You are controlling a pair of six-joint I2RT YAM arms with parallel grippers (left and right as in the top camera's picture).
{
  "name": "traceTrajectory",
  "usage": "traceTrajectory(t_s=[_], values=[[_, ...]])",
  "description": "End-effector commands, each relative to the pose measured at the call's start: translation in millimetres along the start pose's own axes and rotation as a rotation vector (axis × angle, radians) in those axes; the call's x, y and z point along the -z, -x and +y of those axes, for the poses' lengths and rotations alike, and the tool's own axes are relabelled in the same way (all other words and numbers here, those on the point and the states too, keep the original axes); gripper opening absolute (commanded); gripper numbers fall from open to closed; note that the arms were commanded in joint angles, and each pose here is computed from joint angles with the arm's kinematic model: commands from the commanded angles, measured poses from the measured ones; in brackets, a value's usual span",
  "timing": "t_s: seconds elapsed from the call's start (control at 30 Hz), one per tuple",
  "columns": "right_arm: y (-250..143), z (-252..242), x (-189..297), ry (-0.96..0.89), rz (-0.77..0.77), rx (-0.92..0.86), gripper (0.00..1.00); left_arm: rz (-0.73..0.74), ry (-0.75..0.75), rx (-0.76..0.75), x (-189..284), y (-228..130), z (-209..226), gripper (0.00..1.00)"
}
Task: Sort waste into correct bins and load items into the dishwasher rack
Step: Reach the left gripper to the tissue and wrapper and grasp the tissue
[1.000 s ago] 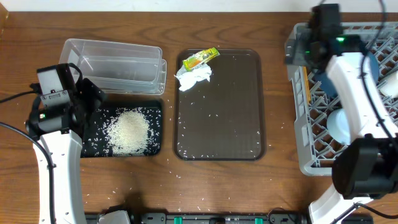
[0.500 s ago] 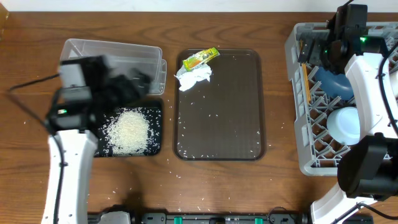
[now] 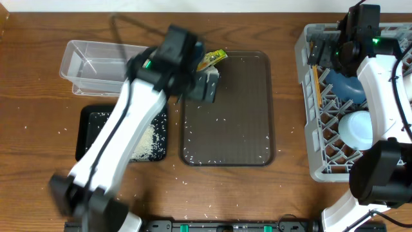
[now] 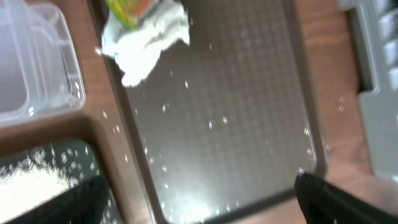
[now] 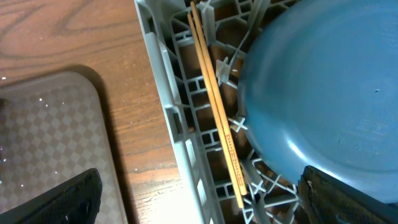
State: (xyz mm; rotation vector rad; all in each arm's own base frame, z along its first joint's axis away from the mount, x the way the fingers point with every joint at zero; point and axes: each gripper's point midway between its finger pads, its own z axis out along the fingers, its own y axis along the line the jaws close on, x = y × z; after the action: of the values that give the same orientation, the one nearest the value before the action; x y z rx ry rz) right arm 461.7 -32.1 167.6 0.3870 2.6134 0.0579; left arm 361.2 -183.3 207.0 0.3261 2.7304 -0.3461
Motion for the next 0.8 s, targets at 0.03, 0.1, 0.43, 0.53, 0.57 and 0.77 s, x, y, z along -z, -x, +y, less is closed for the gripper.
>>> traceTrajectory(t_s=[0.03, 0.1, 0.43, 0.53, 0.57, 0.77], values=[[7.6, -0.2, 6.5, 0.003, -0.024, -0.003, 0.99, 0.024, 0.046, -0.061, -38.4, 23.6, 6.7, 0.98], [7.6, -0.2, 6.5, 0.003, -0.024, -0.003, 0.99, 0.004, 0.042, -0.064, -53.9, 33.3, 6.7, 0.98], [7.6, -0.2, 6.5, 0.003, -0.024, -0.003, 0.99, -0.059, 0.033, -0.07, -145.4, 65.4, 11.8, 0.98], [7.7, -0.2, 6.5, 0.003, -0.024, -0.003, 0.99, -0.031, 0.102, -0.066, -168.3, 59.4, 26.9, 0.97], [7.7, -0.2, 6.5, 0.003, -0.024, -0.003, 0.99, -0.021, 0.13, -0.065, -174.2, 56.8, 32.9, 0.96], [7.7, -0.2, 6.5, 0.003, -0.024, -0.003, 0.99, 0.043, 0.209, -0.064, -204.8, 39.5, 52.0, 0.89]])
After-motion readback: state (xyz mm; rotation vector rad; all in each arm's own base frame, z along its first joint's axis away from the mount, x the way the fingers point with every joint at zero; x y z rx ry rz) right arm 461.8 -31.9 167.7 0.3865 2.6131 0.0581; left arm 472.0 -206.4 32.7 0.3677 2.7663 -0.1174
